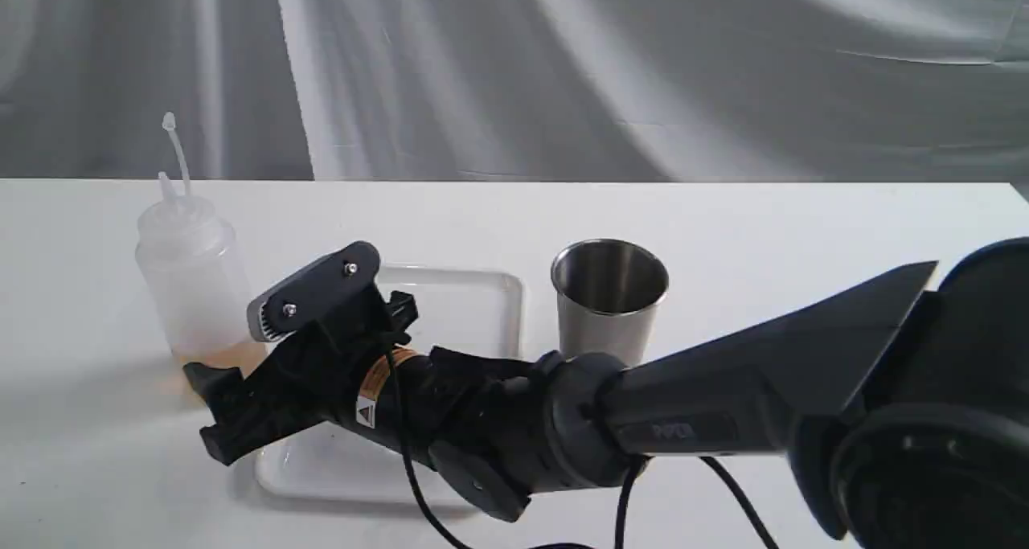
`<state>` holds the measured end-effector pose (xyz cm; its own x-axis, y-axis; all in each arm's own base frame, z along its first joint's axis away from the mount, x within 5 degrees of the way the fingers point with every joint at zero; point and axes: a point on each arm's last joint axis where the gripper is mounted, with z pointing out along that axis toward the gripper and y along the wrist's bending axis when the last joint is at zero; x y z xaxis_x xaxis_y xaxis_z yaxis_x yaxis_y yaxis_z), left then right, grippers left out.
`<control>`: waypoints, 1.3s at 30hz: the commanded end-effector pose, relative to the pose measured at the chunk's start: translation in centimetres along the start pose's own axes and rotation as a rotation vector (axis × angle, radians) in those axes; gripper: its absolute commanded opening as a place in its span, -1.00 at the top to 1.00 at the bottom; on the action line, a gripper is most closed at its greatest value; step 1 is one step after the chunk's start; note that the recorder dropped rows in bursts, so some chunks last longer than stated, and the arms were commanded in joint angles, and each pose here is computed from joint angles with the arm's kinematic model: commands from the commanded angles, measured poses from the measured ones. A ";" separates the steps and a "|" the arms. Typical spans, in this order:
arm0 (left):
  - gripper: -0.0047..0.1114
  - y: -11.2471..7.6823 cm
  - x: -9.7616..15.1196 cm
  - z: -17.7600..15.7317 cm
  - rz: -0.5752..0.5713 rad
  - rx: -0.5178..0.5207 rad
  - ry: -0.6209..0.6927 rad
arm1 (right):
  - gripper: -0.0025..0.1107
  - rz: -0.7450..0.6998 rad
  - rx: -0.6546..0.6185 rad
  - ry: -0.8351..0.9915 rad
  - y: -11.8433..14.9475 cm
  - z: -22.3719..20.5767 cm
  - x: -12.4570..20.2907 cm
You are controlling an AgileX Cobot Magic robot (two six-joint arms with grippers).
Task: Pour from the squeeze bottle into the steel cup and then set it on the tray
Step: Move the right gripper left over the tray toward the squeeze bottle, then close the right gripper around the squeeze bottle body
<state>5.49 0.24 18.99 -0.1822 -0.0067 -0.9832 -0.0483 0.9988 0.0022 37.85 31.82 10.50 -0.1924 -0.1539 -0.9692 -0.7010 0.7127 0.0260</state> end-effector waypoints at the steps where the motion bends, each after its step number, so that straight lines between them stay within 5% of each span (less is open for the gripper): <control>1: 0.78 0.0 0.1 0.0 -0.003 0.004 -0.005 | -0.89 -0.011 0.018 -0.020 -1.0 0.1 0.3; 39: 0.78 0.0 0.1 0.0 -0.004 0.004 -0.005 | -0.89 -0.025 0.008 -0.070 -1.7 6.9 0.5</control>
<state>5.49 0.24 18.99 -0.1822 -0.0067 -0.9832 -0.0483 0.9988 0.0022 43.37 35.29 8.20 -0.1358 -0.1205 -0.9834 -0.6980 0.7160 0.0087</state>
